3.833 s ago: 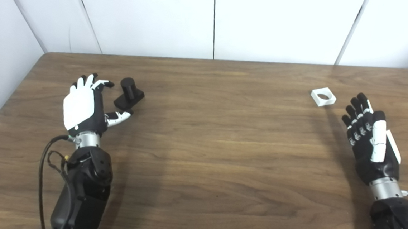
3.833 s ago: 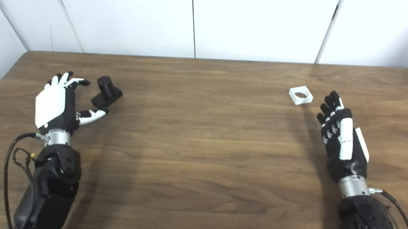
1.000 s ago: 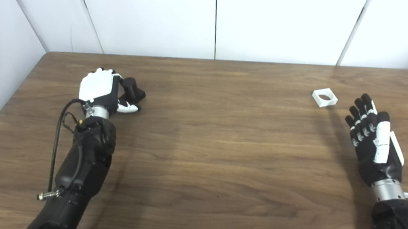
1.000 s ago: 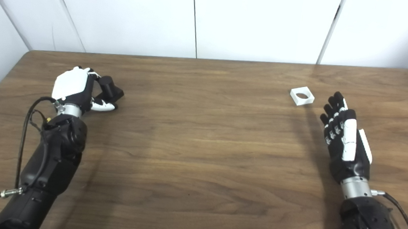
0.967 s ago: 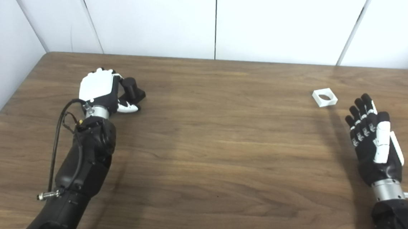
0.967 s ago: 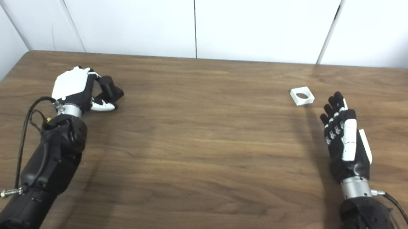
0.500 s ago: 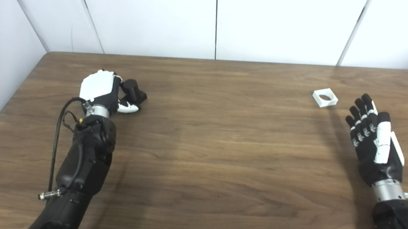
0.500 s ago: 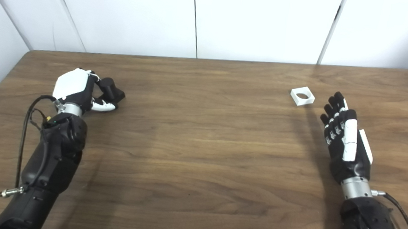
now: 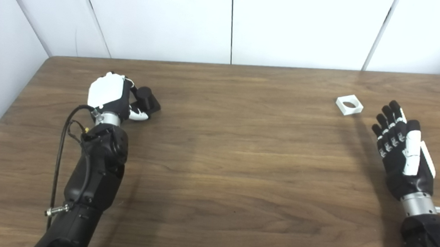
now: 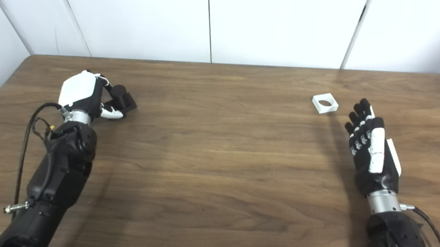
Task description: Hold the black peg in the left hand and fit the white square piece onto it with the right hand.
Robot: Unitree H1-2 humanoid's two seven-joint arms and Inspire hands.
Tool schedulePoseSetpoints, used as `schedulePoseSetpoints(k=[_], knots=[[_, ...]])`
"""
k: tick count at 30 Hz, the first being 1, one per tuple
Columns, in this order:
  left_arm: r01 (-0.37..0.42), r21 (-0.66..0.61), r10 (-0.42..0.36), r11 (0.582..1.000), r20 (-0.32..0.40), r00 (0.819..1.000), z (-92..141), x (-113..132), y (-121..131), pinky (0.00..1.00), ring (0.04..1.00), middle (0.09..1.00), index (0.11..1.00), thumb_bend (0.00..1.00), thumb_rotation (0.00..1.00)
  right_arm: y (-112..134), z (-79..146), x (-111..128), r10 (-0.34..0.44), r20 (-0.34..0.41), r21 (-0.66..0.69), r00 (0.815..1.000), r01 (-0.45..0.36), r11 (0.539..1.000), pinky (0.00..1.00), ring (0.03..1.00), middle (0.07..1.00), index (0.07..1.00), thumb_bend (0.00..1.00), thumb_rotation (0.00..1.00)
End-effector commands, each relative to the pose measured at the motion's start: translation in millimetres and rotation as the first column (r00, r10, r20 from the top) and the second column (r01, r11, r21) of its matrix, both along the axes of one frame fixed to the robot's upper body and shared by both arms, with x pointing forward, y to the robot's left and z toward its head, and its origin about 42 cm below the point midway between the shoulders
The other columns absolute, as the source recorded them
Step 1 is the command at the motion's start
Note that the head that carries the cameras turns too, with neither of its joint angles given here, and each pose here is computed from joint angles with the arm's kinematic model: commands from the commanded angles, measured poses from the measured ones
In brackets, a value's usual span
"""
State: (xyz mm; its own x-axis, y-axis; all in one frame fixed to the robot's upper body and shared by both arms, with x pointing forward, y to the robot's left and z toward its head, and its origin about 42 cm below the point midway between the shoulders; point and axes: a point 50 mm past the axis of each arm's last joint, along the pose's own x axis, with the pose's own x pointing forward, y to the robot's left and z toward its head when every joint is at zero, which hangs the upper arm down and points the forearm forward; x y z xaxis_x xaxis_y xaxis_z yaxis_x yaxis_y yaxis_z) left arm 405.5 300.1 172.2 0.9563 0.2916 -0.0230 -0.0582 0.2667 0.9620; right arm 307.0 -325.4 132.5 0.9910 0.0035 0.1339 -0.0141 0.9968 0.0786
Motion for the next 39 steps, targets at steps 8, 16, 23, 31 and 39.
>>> schedulePoseSetpoints(k=[8,16,23,31,39], knots=[[-0.008,0.041,0.004,0.999,0.091,0.996,17,1,5,1.0,1.0,0.873,0.484,0.53,0.06,-2,-20,-13,0.006,-0.034,0.036,0.999,-0.005,0.999,1.0,1.0,1.0,1.0,0.57,1.0],[0.024,0.018,-0.025,1.0,0.069,0.997,13,-9,-5,1.0,1.0,0.878,0.485,0.52,0.06,-1,-19,-11,0.006,-0.033,0.038,0.999,-0.005,0.999,1.0,1.0,1.0,1.0,0.57,1.0],[0.041,-0.024,-0.04,0.999,0.067,0.997,5,-23,-15,1.0,1.0,0.881,0.484,0.52,0.06,1,-19,-13,0.012,-0.043,0.047,0.999,-0.01,0.999,1.0,1.0,1.0,1.0,0.56,1.0],[0.107,-0.045,-0.104,0.993,0.061,0.993,1,-44,-31,1.0,1.0,0.879,0.485,0.52,0.07,3,-19,-15,0.01,-0.05,0.041,0.999,-0.008,0.999,1.0,1.0,1.0,1.0,0.56,1.0],[0.165,-0.064,-0.16,0.984,0.069,0.985,-3,-62,-50,1.0,1.0,0.89,0.486,0.52,0.07,7,-21,-15,0.027,-0.056,0.049,0.998,-0.024,0.998,1.0,1.0,1.0,1.0,0.56,1.0]])
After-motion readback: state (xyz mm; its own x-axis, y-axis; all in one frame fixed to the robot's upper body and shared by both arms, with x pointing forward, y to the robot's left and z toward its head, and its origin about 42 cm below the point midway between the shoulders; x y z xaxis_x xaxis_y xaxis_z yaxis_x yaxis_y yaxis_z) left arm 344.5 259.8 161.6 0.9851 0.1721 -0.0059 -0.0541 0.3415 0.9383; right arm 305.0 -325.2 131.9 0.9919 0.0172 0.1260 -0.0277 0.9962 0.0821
